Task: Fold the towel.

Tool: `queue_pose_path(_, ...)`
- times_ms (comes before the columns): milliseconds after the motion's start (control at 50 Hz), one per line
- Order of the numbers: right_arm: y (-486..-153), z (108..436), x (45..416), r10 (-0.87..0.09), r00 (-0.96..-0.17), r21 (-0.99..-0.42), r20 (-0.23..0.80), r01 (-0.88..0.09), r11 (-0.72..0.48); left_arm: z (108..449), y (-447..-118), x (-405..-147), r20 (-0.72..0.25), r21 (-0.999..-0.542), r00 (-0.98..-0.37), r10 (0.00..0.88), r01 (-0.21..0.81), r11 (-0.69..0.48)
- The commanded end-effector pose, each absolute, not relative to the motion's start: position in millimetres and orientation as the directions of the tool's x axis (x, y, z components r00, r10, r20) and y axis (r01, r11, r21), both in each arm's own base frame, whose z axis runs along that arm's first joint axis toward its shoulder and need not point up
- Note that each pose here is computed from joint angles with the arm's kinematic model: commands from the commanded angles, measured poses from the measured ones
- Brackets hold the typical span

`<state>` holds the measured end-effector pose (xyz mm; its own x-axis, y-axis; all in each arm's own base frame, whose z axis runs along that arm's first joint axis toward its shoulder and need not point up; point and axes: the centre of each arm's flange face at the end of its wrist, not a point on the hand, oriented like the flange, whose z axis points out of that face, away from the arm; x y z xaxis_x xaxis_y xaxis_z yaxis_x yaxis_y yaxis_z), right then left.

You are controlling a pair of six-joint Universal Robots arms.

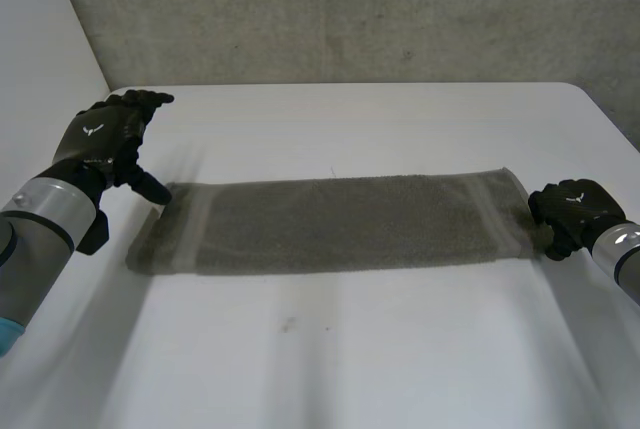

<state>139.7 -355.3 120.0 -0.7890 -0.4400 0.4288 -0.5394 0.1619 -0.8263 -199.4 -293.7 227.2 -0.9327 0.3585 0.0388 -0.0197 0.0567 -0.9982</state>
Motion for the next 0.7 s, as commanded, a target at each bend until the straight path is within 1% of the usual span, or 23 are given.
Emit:
queue_pose_path(20,-358,115,139,-0.444,-0.789,-0.825,0.425,-0.54,0.17,226,-293,-200,0.04,-0.998,-0.932,0.359,-0.019,0.06)
queue_pose_path(160,-362,114,139,-0.442,-0.787,-0.824,0.43,-0.542,0.163,225,-293,-200,0.041,-0.998,-0.932,0.359,-0.018,0.065)
queue_pose_path(220,-367,119,131,-0.414,-0.796,-0.824,0.441,-0.542,0.164,224,-292,-200,0.041,-0.998,-0.932,0.359,-0.018,0.068)
queue_pose_path(260,-373,126,111,-0.362,-0.817,-0.823,0.45,-0.536,0.187,224,-291,-200,0.041,-0.998,-0.931,0.362,-0.018,0.068)
queue_pose_path(280,-373,126,111,-0.362,-0.817,-0.823,0.45,-0.536,0.187,224,-291,-200,0.041,-0.998,-0.931,0.362,-0.018,0.068)
queue_pose_path(320,-381,141,82,-0.28,-0.835,-0.823,0.474,-0.533,0.196,224,-291,-200,0.041,-0.998,-0.931,0.362,-0.018,0.068)
queue_pose_path(340,-381,141,82,-0.28,-0.835,-0.823,0.474,-0.533,0.196,224,-291,-200,0.041,-0.998,-0.931,0.362,-0.018,0.068)
queue_pose_path(360,-385,148,65,-0.238,-0.835,-0.816,0.497,-0.542,0.199,224,-291,-200,0.039,-0.998,-0.931,0.362,-0.016,0.066)
queue_pose_path(380,-385,148,65,-0.238,-0.835,-0.816,0.497,-0.542,0.199,224,-291,-200,0.039,-0.998,-0.931,0.362,-0.016,0.066)
queue_pose_path(420,-393,158,27,-0.157,-0.812,-0.783,0.563,-0.584,0.213,224,-291,-200,0.039,-0.998,-0.931,0.362,-0.016,0.066)
queue_pose_path(440,-393,158,27,-0.157,-0.811,-0.783,0.563,-0.585,0.213,224,-291,-200,0.039,-0.998,-0.931,0.362,-0.016,0.066)
queue_pose_path(480,-396,170,4,-0.116,-0.773,-0.743,0.624,-0.633,0.218,224,-291,-200,0.041,-0.998,-0.931,0.362,-0.018,0.067)
queue_pose_path(500,-396,170,4,-0.116,-0.772,-0.743,0.624,-0.633,0.219,224,-291,-200,0.039,-0.998,-0.931,0.362,-0.016,0.066)
queue_pose_path(520,-398,175,2,-0.111,-0.758,-0.729,0.643,-0.65,0.214,224,-291,-200,0.041,-0.998,-0.931,0.362,-0.018,0.067)
queue_pose_path(600,-401,185,5,-0.111,-0.757,-0.733,0.644,-0.652,0.196,224,-291,-200,0.039,-0.998,-0.931,0.362,-0.016,0.066)
queue_pose_path(620,-402,193,12,-0.108,-0.759,-0.739,0.642,-0.651,0.176,224,-291,-200,0.039,-0.998,-0.931,0.362,-0.016,0.066)
queue_pose_path(640,-402,204,28,-0.118,-0.765,-0.754,0.633,-0.644,0.13,224,-291,-200,0.039,-0.998,-0.931,0.362,-0.016,0.066)
queue_pose_path(660,-402,204,29,-0.118,-0.765,-0.754,0.633,-0.644,0.129,224,-291,-200,0.039,-0.998,-0.931,0.362,-0.016,0.066)
queue_pose_path(680,-399,218,54,-0.139,-0.769,-0.77,0.623,-0.635,0.063,224,-290,-200,0.039,-0.998,-0.931,0.362,-0.016,0.066)
queue_pose_path(700,-399,218,54,-0.14,-0.769,-0.77,0.623,-0.635,0.062,224,-290,-200,0.039,-0.998,-0.931,0.362,-0.016,0.066)
